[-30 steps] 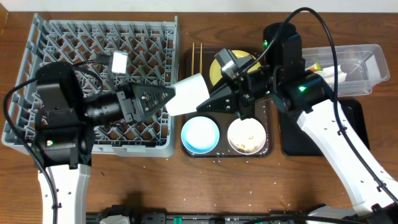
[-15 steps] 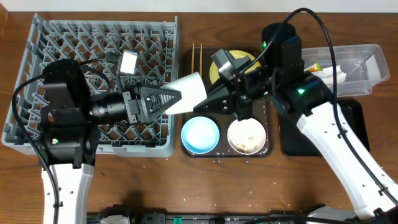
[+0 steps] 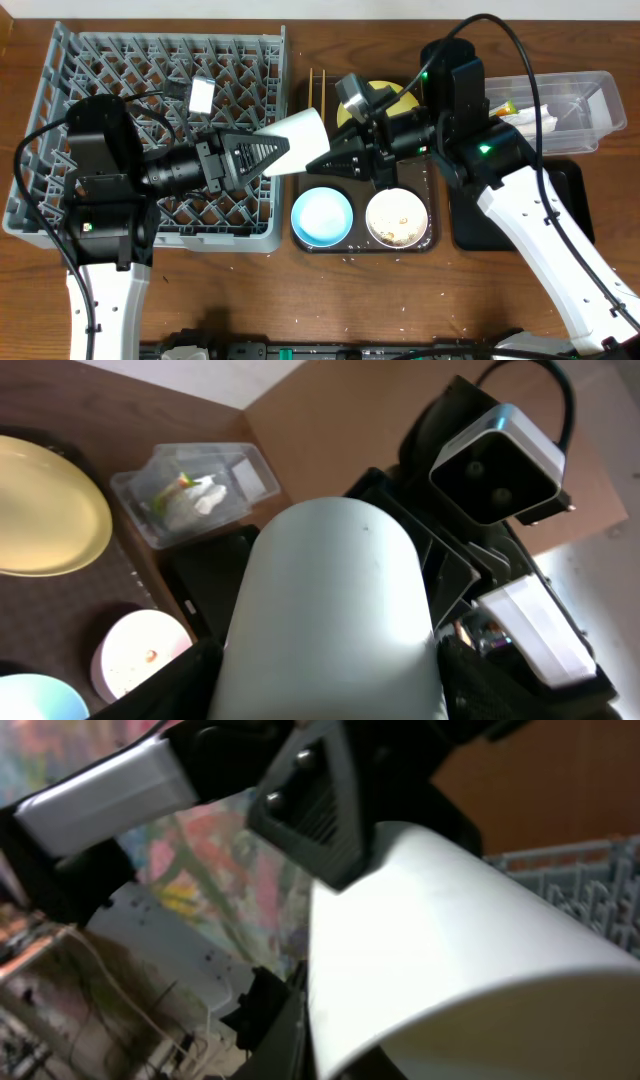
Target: Sort waste into correct bins and load items into the dishwasher
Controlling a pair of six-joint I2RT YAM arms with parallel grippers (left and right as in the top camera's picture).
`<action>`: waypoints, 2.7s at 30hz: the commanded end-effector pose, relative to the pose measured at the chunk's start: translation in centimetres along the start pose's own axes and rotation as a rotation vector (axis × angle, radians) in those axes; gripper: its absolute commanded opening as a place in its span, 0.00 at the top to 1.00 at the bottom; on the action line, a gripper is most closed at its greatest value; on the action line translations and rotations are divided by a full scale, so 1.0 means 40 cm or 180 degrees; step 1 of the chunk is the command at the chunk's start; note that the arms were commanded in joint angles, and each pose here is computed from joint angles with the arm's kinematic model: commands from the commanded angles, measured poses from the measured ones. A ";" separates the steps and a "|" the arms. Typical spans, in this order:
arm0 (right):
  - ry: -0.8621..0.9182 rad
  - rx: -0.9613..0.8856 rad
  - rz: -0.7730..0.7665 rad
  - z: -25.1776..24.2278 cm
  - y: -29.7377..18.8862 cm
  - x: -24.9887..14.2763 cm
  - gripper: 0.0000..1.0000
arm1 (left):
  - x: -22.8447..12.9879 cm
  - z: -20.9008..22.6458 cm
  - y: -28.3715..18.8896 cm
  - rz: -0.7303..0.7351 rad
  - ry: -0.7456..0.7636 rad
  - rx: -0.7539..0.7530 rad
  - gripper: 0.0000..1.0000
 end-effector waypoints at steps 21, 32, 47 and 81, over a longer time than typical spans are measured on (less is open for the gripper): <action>0.1591 -0.2008 0.0278 -0.200 -0.238 -0.152 0.32 | -0.104 0.398 -0.478 -0.1485 -0.1754 0.4387 0.55; 0.1683 -0.2031 0.0348 -0.195 -0.237 -0.169 0.32 | -0.118 0.567 -0.521 -0.1014 -0.2229 0.5027 0.55; 0.1720 -0.2021 0.0381 -0.190 -0.237 -0.177 0.31 | -0.107 0.634 -0.436 -0.0722 -0.2427 0.4377 0.27; 0.2823 -0.3863 0.2291 -0.246 -0.146 -0.779 0.64 | -0.114 0.262 -0.139 0.0079 0.0059 0.2785 0.27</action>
Point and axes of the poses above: each gripper's point midway between its finger pads, its own y axis out along the fingers, its own z axis along the line the jaws close on, x = y × z, the point moved 2 cm from there along -y, back along the fingers, and after that the axes turned 3 degrees about -y, right-handed, at the moved point
